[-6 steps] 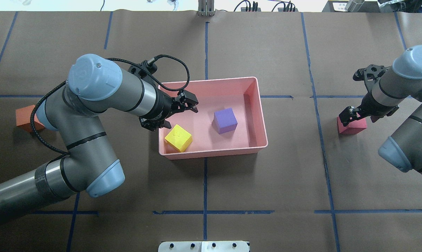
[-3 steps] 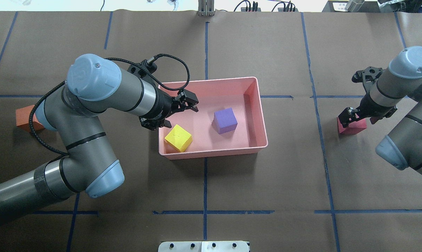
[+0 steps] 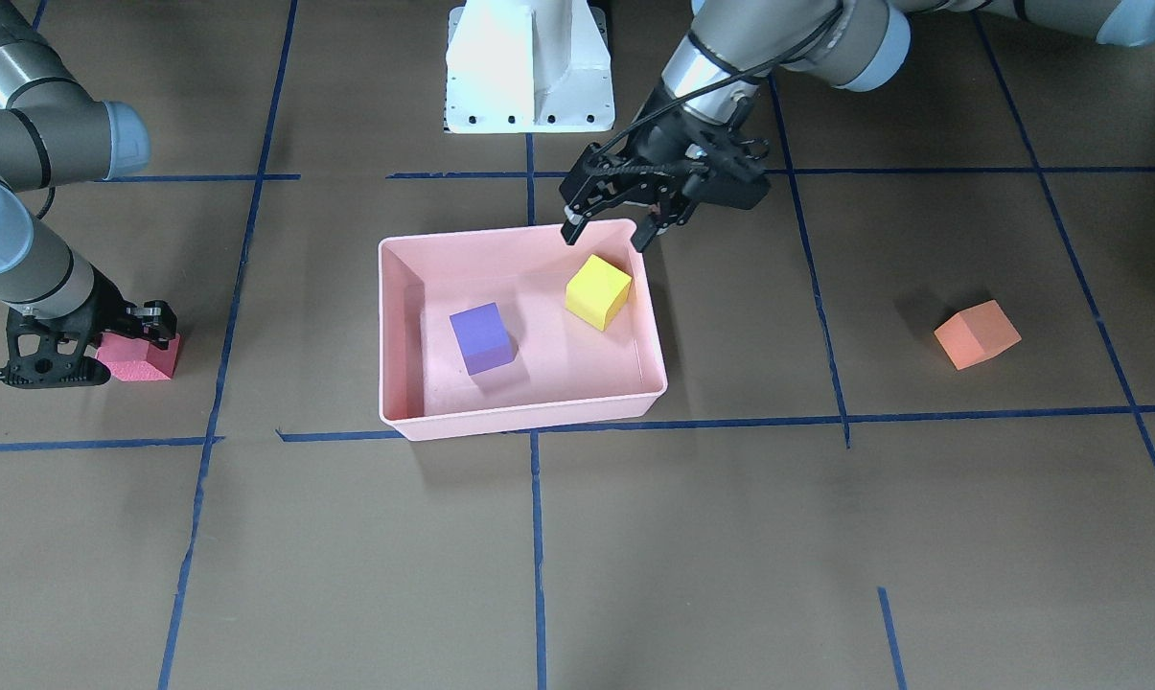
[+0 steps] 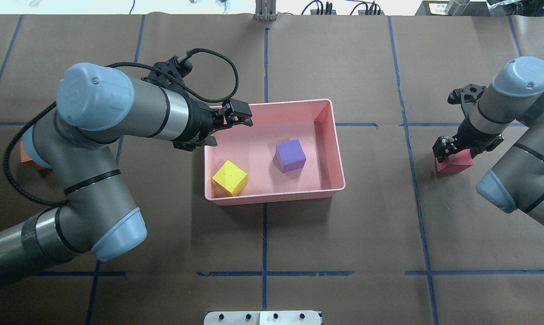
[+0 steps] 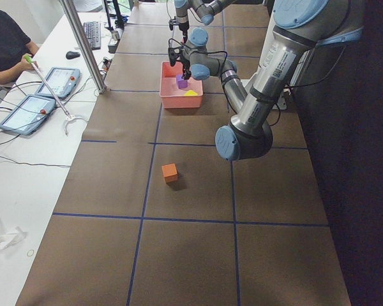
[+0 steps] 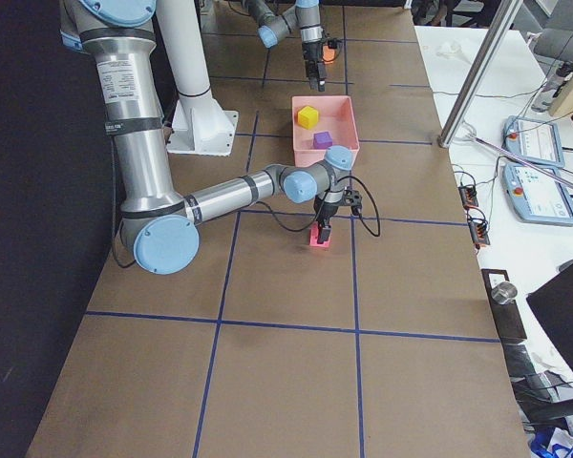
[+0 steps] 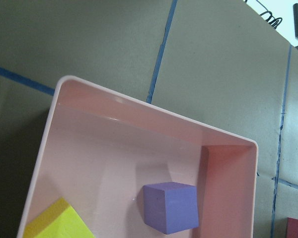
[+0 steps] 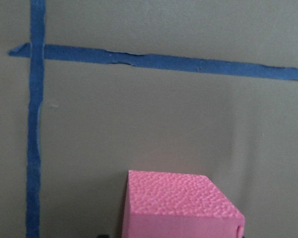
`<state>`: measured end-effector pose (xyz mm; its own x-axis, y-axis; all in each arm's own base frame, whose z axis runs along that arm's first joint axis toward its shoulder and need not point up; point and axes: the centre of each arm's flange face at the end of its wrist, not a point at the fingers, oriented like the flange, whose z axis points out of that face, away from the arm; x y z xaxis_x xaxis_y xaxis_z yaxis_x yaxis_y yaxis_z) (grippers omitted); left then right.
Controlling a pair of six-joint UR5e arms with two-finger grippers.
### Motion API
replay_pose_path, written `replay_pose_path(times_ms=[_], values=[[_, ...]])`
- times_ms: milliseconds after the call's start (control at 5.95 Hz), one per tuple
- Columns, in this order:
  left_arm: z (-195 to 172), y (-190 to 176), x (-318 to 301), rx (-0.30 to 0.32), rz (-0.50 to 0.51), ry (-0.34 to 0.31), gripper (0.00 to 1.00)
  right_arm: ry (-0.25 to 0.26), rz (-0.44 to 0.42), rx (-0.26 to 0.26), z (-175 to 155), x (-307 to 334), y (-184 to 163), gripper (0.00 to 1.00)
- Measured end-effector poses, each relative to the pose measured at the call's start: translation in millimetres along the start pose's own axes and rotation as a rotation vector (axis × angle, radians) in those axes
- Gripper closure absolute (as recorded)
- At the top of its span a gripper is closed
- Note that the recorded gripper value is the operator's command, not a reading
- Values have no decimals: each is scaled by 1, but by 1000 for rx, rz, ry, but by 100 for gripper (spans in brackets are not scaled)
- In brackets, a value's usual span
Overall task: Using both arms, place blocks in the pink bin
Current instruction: 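Grasp the pink cube with the right gripper while the left arm withdraws, then drop the pink cube into the bin while the left gripper moves to the orange cube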
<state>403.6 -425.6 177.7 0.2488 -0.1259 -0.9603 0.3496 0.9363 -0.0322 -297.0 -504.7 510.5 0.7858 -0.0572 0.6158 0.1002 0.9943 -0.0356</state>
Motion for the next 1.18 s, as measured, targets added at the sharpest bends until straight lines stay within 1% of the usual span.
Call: replay_pose_path(times_ms=[168,336,504,672,840,1008,1176], values=[[-22,4,-40,7,105,-31,0,-17,-3,21,-14,-5,-2,100],[-32,3,-79,8,174,-88,0,-57,-11,64,-45,-19,-10,100],[-37,-5,-123,9,265,-165,0,-116,11,116,-86,-48,-22,100],[-42,-24,-168,9,403,-253,0,-189,81,163,-129,-90,-28,100],[-45,-49,-208,0,506,-333,0,-263,160,183,-161,-138,-24,100],[-45,-74,-242,-28,529,-373,0,-324,229,177,-179,-191,-11,99],[-45,-93,-267,-59,509,-374,0,-352,275,171,-178,-244,8,97]])
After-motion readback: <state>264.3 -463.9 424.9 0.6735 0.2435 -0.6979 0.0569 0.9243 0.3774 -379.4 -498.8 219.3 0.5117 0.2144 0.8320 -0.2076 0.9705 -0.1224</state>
